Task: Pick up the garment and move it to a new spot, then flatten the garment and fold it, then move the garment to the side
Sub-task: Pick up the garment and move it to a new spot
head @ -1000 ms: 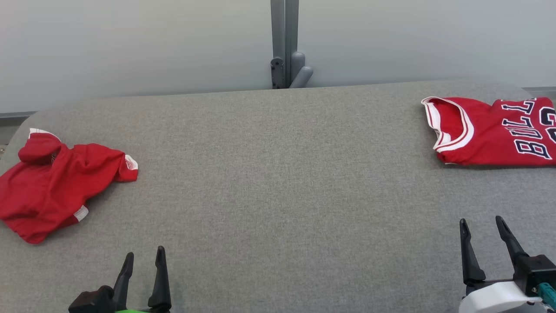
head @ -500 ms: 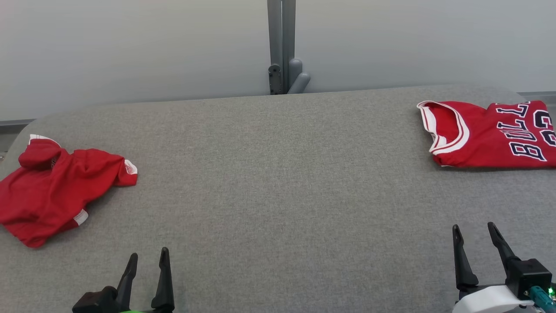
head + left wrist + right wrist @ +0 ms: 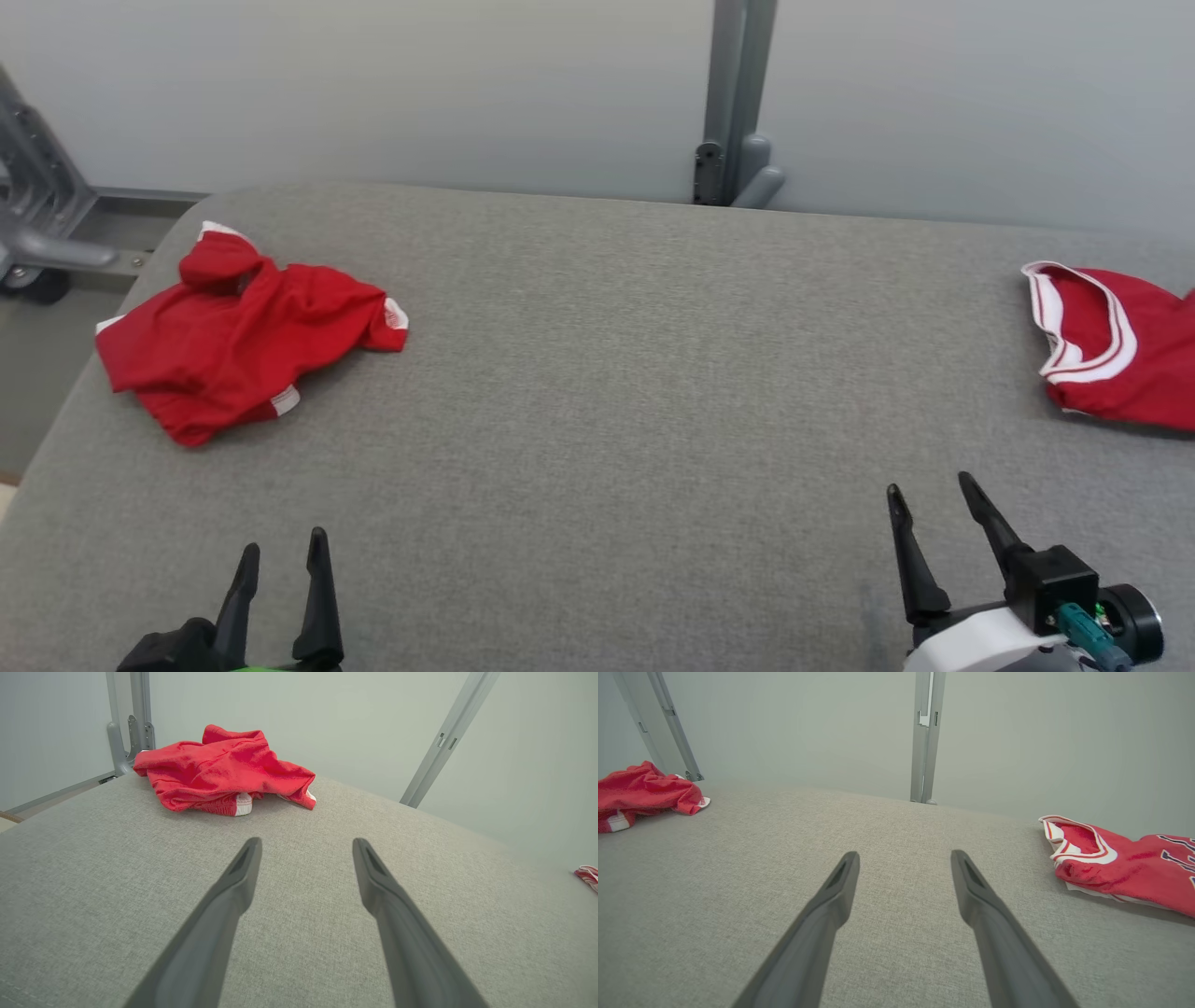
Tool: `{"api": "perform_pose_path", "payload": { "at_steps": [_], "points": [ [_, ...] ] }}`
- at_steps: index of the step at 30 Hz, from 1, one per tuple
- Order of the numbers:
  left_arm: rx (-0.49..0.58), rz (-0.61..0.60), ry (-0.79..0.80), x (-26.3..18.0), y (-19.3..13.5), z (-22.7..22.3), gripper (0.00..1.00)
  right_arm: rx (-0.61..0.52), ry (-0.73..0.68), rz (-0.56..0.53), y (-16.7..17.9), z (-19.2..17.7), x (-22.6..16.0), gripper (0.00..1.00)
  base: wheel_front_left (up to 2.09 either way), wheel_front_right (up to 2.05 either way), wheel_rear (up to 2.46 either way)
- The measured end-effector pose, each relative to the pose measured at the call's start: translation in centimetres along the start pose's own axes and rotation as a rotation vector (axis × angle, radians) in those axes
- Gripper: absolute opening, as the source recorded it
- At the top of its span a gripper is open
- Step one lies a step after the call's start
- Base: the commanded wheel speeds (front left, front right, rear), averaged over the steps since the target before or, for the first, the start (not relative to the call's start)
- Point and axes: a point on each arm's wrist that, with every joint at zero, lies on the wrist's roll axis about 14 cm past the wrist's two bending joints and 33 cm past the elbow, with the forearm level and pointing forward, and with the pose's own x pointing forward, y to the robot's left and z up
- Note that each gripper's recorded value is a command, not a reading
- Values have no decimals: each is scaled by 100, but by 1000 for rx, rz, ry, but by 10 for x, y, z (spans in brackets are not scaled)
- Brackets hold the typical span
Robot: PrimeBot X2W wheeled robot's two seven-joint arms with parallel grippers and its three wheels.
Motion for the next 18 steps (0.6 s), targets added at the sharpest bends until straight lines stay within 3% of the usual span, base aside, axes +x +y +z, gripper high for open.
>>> {"api": "perform_pose_path", "payload": {
  "at_steps": [10, 14, 18],
  "points": [
    [-16, 221, -60, -46, 65, 14, 100, 33, -16, 255, 83, 6, 30, 100, 0, 0, 0],
    [-20, 244, -66, -51, 70, 16, 100, 50, -8, 291, 95, 3, 34, 100, 0, 0, 0],
    [-5, 215, -74, -28, 64, 23, 100, 55, -10, 321, 103, 3, 42, 100, 0, 0, 0]
  ]
}}
